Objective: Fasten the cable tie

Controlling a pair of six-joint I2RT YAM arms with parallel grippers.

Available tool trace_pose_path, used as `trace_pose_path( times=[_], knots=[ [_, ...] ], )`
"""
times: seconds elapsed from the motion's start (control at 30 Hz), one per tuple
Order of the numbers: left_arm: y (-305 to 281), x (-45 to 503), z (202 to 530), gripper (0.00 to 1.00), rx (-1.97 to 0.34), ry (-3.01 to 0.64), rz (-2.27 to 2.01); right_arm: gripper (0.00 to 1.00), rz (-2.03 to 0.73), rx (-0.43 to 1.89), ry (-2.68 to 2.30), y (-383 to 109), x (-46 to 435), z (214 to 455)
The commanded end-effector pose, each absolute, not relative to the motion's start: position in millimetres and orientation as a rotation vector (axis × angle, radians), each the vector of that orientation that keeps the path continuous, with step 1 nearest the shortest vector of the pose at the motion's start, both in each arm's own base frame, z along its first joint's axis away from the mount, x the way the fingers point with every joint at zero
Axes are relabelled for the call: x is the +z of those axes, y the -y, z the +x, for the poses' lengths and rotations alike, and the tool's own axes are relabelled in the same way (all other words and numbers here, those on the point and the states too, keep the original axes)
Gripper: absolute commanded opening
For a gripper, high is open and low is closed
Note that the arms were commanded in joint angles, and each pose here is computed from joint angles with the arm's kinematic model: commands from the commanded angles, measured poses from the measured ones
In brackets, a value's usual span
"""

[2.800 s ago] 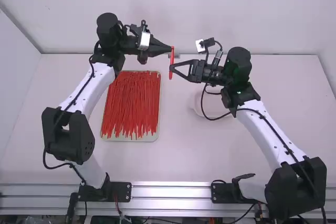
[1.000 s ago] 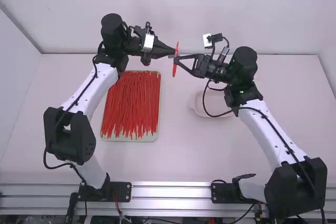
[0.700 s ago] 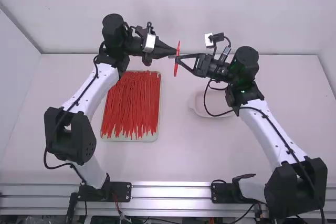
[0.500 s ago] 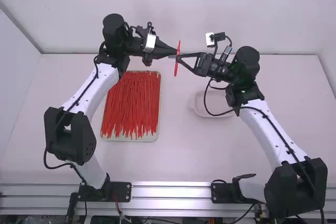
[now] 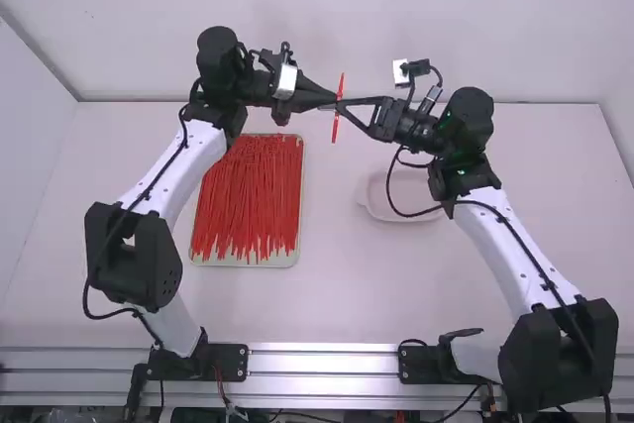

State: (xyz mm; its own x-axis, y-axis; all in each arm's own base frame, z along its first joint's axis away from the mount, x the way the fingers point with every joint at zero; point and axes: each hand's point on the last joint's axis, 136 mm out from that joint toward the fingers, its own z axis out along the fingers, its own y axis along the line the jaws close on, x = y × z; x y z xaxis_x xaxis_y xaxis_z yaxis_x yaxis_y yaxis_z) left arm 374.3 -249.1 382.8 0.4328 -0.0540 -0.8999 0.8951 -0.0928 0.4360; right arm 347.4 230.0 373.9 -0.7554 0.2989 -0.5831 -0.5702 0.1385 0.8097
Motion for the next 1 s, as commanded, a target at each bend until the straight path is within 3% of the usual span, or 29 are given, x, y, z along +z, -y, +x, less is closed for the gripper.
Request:
trace_pose_path(
  times=[0.0, 0.1, 0.23, 0.47, 0.9, 0.97],
  knots=[
    [249, 378, 359, 0.02, -1.024, -0.745, 1.492, 0.0, -0.196, 1.61, -1.7, -216, 389, 366],
    [248, 378, 360, 0.01, -1.025, -0.751, 1.489, 0.23, -0.218, 1.623, -1.707, -217, 388, 362],
    [247, 376, 361, 0.02, -1.037, -0.768, 1.483, 0.39, -0.271, 1.658, -1.726, -221, 386, 353],
    [248, 374, 361, 0.02, -1.055, -0.784, 1.479, 0.47, -0.27, 1.653, -1.799, -218, 369, 353],
    [252, 354, 358, 0.02, -1.081, -0.797, 1.479, 0.48, -0.24, 1.611, -1.822, -210, 360, 360],
    [252, 354, 357, 0.02, -1.083, -0.798, 1.479, 0.54, -0.256, 1.581, -1.825, -206, 356, 361]
  ],
)
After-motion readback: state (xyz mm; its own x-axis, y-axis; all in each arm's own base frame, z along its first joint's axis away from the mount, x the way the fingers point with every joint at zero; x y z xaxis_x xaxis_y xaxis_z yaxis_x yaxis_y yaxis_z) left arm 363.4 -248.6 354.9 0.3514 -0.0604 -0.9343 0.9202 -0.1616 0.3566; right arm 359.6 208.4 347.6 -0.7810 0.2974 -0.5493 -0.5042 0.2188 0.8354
